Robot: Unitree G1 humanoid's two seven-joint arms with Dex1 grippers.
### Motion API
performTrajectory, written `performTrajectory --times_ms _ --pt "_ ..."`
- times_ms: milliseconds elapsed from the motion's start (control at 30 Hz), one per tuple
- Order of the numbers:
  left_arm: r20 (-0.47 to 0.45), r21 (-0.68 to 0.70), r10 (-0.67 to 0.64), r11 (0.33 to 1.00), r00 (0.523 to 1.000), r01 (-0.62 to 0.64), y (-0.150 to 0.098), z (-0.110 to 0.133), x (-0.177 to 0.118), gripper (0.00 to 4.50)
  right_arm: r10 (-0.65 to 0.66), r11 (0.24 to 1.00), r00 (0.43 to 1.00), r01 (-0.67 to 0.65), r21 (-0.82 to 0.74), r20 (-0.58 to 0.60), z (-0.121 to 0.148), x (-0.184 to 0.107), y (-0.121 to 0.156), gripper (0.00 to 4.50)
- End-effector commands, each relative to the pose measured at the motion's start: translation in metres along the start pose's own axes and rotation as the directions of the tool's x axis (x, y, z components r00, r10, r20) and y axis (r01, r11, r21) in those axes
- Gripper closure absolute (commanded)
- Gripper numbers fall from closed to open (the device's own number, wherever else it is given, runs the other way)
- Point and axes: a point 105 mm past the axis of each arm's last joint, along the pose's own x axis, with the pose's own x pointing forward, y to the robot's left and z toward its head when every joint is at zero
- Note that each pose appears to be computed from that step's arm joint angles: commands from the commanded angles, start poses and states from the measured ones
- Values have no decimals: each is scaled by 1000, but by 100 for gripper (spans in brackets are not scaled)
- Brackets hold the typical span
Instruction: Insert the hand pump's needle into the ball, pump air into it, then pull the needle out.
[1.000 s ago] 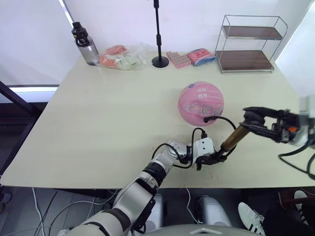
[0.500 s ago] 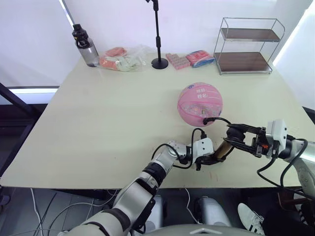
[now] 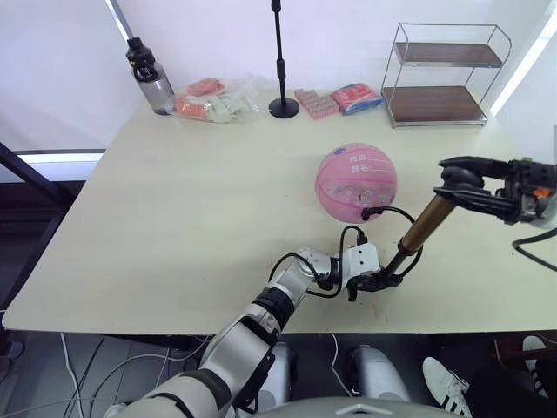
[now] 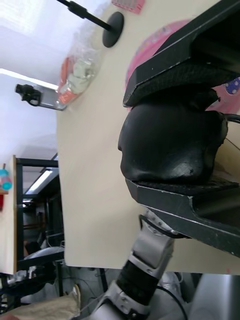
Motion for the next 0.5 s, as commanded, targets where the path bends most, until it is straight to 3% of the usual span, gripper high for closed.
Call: performTrajectory --times_ms 33,267,400,500 --pt "-106 -66 -50 997 993 43 -17 -33 -1 340 -28 993 998 35 -115 60 40 -10 -3 285" --pt "-106 -65 -50 997 993 43 -17 -33 -1 340 -49 992 996 58 -115 80 60 -12 -8 285" --pt "-105 -65 -48 997 993 41 -17 -32 -1 340 -14 998 999 11 -60 -50 14 -5 2 285" --pt "-105 -65 -48 997 993 41 -17 -33 -1 340 -9 999 998 7 -36 -63 -10 0 9 285"
